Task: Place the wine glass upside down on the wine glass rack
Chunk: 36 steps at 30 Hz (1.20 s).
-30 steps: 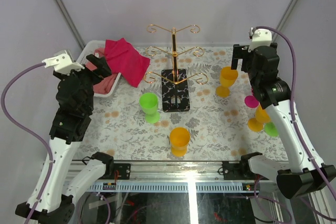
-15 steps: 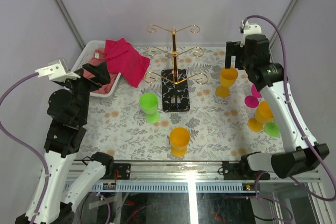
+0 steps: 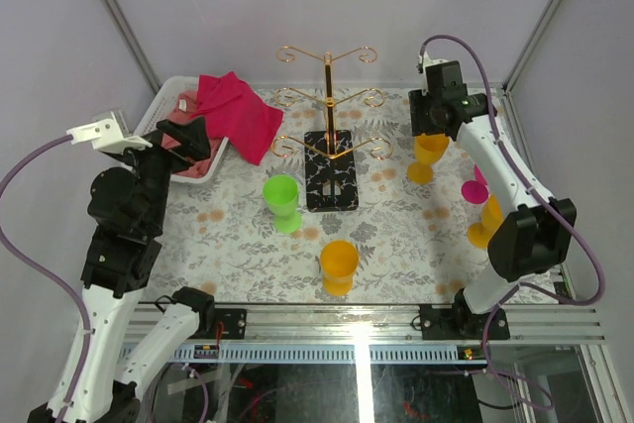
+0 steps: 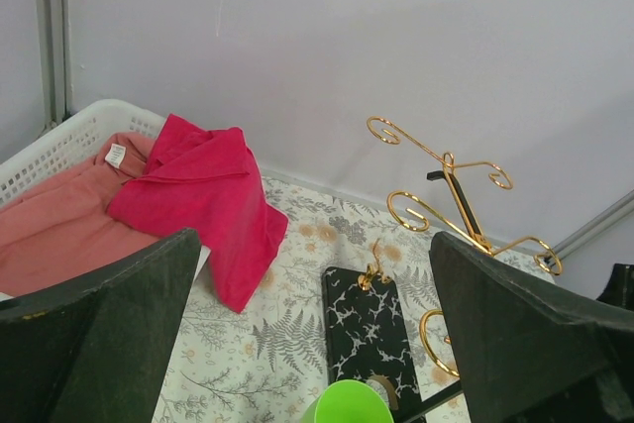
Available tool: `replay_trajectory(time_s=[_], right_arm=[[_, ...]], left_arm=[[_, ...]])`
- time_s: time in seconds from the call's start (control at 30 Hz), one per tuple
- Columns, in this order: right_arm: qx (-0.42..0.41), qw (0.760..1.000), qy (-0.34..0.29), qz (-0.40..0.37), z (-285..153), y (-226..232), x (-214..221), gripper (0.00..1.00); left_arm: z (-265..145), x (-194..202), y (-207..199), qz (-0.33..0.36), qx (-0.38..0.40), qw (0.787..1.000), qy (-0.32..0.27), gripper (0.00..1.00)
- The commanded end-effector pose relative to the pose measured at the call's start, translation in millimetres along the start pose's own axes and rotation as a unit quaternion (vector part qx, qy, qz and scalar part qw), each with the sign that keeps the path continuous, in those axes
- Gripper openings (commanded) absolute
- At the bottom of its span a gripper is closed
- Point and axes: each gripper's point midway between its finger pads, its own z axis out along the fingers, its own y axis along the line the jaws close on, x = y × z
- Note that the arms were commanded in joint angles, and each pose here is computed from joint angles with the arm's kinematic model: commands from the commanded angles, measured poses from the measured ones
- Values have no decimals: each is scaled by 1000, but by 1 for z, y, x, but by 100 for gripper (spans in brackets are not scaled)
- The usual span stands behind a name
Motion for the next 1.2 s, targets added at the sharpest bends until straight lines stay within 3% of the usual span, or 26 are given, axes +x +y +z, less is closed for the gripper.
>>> replay_trajectory(time_s=[0.0, 0.3, 0.37, 0.57, 0.7, 0.97, 1.17], right_arm=[[-18, 1000, -2, -2, 4, 6, -8, 56], [-29, 998, 49, -8, 39, 16, 14, 49], [-29, 998, 56, -10, 43, 17, 17, 42], [-15, 999, 44, -15, 37, 11, 2, 4], [5, 1000, 22, -16, 21, 1, -13, 0], [33, 997, -75, -5, -44, -19, -84, 0], [-4, 968, -249, 25, -125, -19, -171, 0]], left_arm=[[-9, -11, -2, -4, 4, 1000, -10, 100], [1, -1, 5, 4, -15, 1000, 4, 100], [3, 0, 4, 6, -16, 1000, 5, 100], [9, -3, 1, 5, -14, 1000, 0, 100], [13, -4, -7, -7, 2, 1000, 1, 100], [33, -7, -42, -56, 61, 996, 20, 100], [54, -9, -73, -95, 100, 989, 53, 100]])
